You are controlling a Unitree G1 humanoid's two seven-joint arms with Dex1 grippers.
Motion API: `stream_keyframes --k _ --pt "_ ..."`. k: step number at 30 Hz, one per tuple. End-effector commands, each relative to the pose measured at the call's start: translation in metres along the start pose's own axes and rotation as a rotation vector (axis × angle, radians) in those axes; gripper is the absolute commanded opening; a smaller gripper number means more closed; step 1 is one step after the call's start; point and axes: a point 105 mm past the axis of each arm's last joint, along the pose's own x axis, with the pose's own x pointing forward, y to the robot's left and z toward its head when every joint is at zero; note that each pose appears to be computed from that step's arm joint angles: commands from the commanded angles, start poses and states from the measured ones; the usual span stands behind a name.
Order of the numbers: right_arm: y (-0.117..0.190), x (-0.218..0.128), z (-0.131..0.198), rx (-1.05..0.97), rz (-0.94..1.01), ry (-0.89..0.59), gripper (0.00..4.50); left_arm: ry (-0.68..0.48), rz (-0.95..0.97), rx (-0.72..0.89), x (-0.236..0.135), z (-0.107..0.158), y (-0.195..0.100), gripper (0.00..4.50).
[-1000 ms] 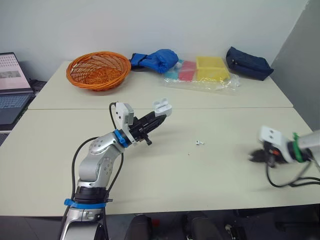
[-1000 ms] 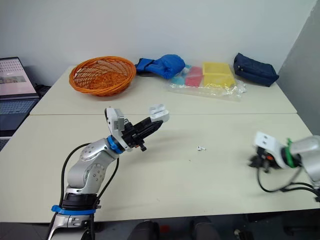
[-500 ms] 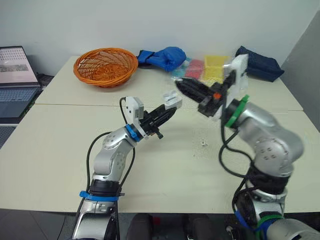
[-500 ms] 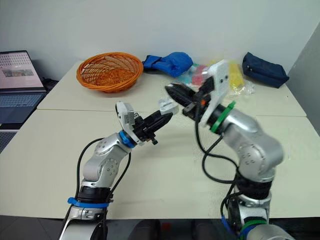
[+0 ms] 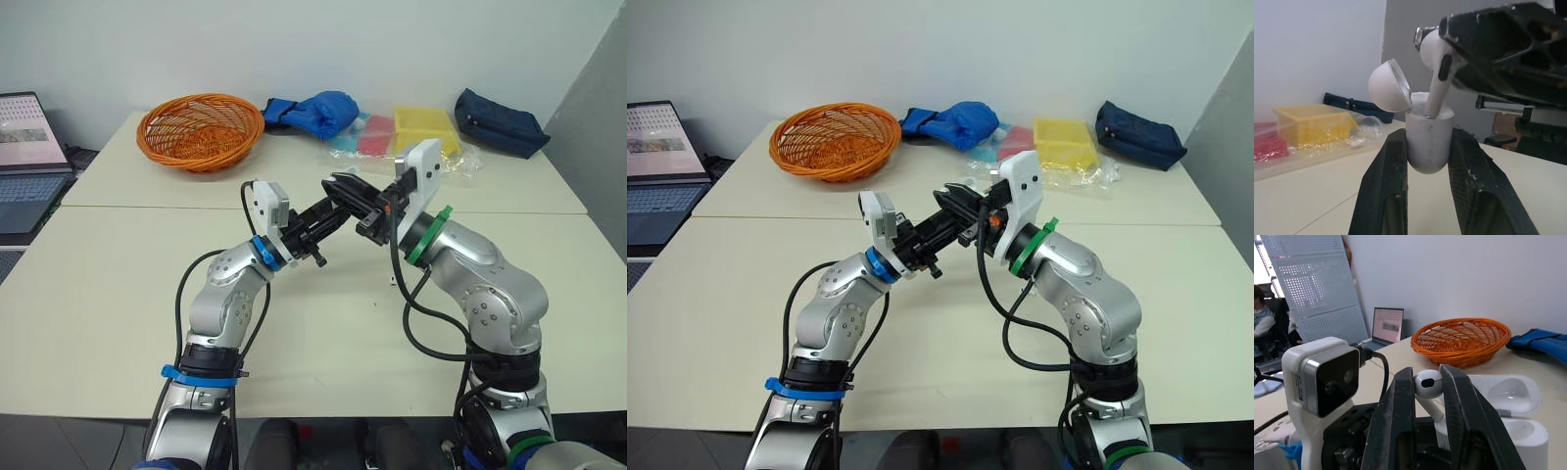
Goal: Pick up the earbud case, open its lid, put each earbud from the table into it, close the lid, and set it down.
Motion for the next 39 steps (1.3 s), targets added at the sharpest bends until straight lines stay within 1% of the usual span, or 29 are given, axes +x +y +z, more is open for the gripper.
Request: stream_keyframes --k 1,10,19,27,29,30,33,39 --pt "-0.001 -0.002 0.007 -0.033 -0.005 -0.026 0.39 -0.043 -0.035 0.040 0.003 0.015 -0.005 0.76" --pt "-0.006 -0.003 0.010 -0.032 -0.011 -0.034 0.39 -0.040 -0.038 0.043 0.000 0.015 -0.005 0.76" --pt "-0.002 -0.005 0.002 -0.006 -0.001 -0.006 0.39 -0.046 -0.045 0.047 0.001 0.017 -0.005 0.76" --pt "-0.006 -0.006 -0.005 0.005 -0.028 0.013 0.39 -0.058 -0.059 0.041 0.004 0.021 -0.007 0.76" --pt "-0.009 -0.005 -0.005 0.006 -0.041 0.011 1.14 -0.060 -0.062 0.039 0.005 0.022 -0.009 0.76" --pt "-0.010 -0.005 -0.004 0.008 -0.046 0.008 1.42 -0.060 -0.064 0.038 0.006 0.022 -0.009 0.76" --pt "-0.011 -0.005 -0.003 0.005 -0.052 0.003 2.47 -0.060 -0.067 0.036 0.006 0.022 -0.009 0.76" --pt "-0.017 -0.008 0.000 -0.031 -0.068 -0.008 2.47 -0.062 -0.074 0.031 0.008 0.024 -0.011 0.76"
